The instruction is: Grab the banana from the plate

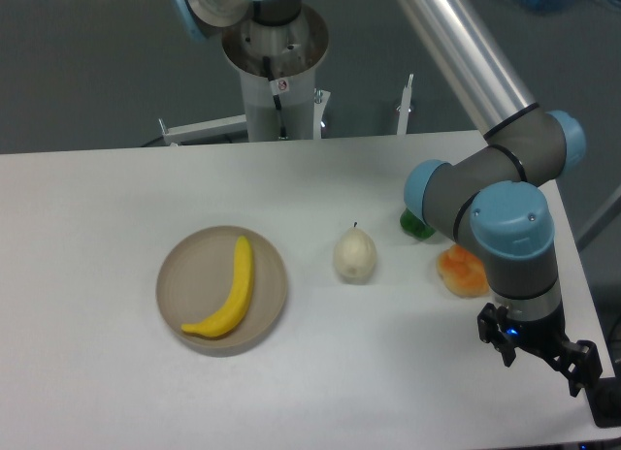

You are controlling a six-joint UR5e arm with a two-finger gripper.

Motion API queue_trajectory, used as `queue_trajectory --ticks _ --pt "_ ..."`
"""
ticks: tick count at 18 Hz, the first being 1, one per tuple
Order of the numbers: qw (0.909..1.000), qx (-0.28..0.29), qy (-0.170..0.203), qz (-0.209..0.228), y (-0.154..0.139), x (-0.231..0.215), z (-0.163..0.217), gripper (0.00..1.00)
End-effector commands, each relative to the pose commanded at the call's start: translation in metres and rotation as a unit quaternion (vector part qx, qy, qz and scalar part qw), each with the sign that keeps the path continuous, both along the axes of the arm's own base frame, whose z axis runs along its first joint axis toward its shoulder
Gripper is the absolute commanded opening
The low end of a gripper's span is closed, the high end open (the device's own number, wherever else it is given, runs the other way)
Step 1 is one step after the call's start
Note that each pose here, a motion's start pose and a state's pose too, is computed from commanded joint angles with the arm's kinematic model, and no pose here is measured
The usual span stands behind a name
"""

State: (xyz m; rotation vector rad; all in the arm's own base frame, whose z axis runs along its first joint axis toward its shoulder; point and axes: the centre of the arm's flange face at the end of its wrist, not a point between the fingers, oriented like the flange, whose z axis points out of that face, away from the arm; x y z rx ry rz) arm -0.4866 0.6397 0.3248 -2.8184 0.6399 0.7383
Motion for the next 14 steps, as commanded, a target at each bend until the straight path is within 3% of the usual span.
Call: queue_trajectory --ticks 9,14 --pt "0.9999 -0.007 -0.008 0.001 -0.002 0.005 -0.010 1.00" --pt "0.9991 0.017 -0.017 0.034 0.009 0.026 0.001 1.00"
